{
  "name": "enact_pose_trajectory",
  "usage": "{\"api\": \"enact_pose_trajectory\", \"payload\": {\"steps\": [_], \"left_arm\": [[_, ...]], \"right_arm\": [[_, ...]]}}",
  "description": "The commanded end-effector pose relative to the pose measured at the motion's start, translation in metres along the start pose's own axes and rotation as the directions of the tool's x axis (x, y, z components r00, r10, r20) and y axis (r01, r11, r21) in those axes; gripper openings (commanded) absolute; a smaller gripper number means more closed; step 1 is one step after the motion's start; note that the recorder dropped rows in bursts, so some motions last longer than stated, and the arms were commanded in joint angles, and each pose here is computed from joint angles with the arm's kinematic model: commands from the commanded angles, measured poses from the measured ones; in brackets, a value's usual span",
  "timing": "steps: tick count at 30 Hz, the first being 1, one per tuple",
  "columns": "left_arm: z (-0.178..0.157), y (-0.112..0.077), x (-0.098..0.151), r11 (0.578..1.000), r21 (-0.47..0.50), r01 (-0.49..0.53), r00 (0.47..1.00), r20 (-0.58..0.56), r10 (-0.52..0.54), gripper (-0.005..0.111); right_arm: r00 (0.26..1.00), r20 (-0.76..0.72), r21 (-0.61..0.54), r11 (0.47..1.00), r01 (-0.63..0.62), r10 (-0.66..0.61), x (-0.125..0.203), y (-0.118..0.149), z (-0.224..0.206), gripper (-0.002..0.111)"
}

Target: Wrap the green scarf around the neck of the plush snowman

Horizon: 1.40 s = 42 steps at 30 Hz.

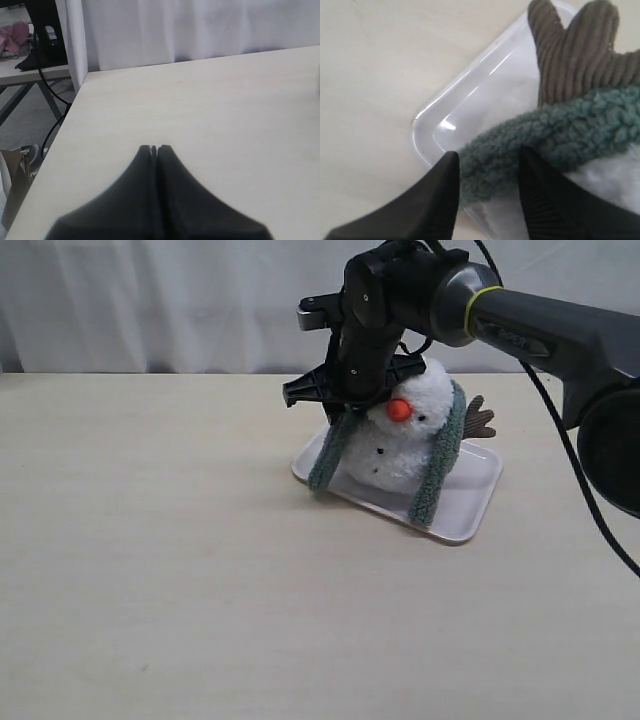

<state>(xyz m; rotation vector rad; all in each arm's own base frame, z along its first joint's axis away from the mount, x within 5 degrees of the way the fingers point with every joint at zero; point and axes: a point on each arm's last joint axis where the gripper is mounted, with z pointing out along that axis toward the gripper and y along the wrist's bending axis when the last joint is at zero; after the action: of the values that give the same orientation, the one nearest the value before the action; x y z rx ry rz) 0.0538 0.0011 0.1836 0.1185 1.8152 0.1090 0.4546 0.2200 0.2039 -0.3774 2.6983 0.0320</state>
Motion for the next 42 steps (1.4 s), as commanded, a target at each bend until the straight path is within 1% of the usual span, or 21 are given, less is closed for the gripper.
{"api": "enact_pose_trajectory", "payload": {"steps": [1, 5, 7, 10, 12, 13, 15, 23, 29, 35, 42], "left_arm": [[0.000, 0.000, 0.000, 1.000, -0.002, 0.004, 1.000, 0.011, -0.004, 0.000], [0.000, 0.000, 0.000, 1.000, -0.002, 0.004, 1.000, 0.011, -0.004, 0.000], [0.000, 0.000, 0.000, 1.000, -0.002, 0.004, 1.000, 0.011, -0.004, 0.000], [0.000, 0.000, 0.000, 1.000, -0.002, 0.004, 1.000, 0.011, -0.004, 0.000], [0.000, 0.000, 0.000, 1.000, -0.002, 0.004, 1.000, 0.011, -0.004, 0.000], [0.000, 0.000, 0.000, 1.000, -0.002, 0.004, 1.000, 0.011, -0.004, 0.000], [0.000, 0.000, 0.000, 1.000, -0.002, 0.004, 1.000, 0.011, -0.004, 0.000], [0.000, 0.000, 0.000, 1.000, -0.002, 0.004, 1.000, 0.011, -0.004, 0.000], [0.000, 0.000, 0.000, 1.000, -0.002, 0.004, 1.000, 0.011, -0.004, 0.000], [0.000, 0.000, 0.000, 1.000, -0.002, 0.004, 1.000, 0.011, -0.004, 0.000], [0.000, 0.000, 0.000, 1.000, -0.002, 0.004, 1.000, 0.011, -0.004, 0.000]], "right_arm": [[0.999, 0.013, -0.075, 0.996, 0.050, -0.049, -0.002, 0.004, -0.010, 0.037], [0.995, 0.078, -0.078, 0.995, 0.064, -0.058, -0.009, 0.003, -0.032, 0.037], [0.991, 0.111, -0.055, 0.995, 0.078, -0.072, -0.012, 0.000, -0.042, 0.037], [0.983, 0.161, 0.010, 0.996, 0.093, -0.093, -0.017, -0.006, -0.050, 0.037], [0.980, 0.186, 0.080, 0.995, 0.062, -0.076, -0.019, -0.013, -0.052, 0.037], [0.980, 0.192, 0.101, 0.994, 0.037, -0.056, -0.020, -0.015, -0.051, 0.037], [0.980, 0.190, 0.129, 0.991, 0.032, -0.056, -0.020, -0.017, -0.046, 0.037], [0.992, 0.114, 0.138, 0.989, 0.046, -0.062, -0.012, -0.015, -0.012, 0.037], [0.996, 0.076, 0.081, 0.995, 0.050, -0.056, -0.007, -0.008, 0.002, 0.037], [0.996, 0.071, 0.081, 0.995, 0.048, -0.054, -0.007, -0.009, -0.002, 0.037], [0.992, 0.121, 0.073, 0.997, 0.030, -0.039, -0.013, -0.012, -0.042, 0.037]]}}
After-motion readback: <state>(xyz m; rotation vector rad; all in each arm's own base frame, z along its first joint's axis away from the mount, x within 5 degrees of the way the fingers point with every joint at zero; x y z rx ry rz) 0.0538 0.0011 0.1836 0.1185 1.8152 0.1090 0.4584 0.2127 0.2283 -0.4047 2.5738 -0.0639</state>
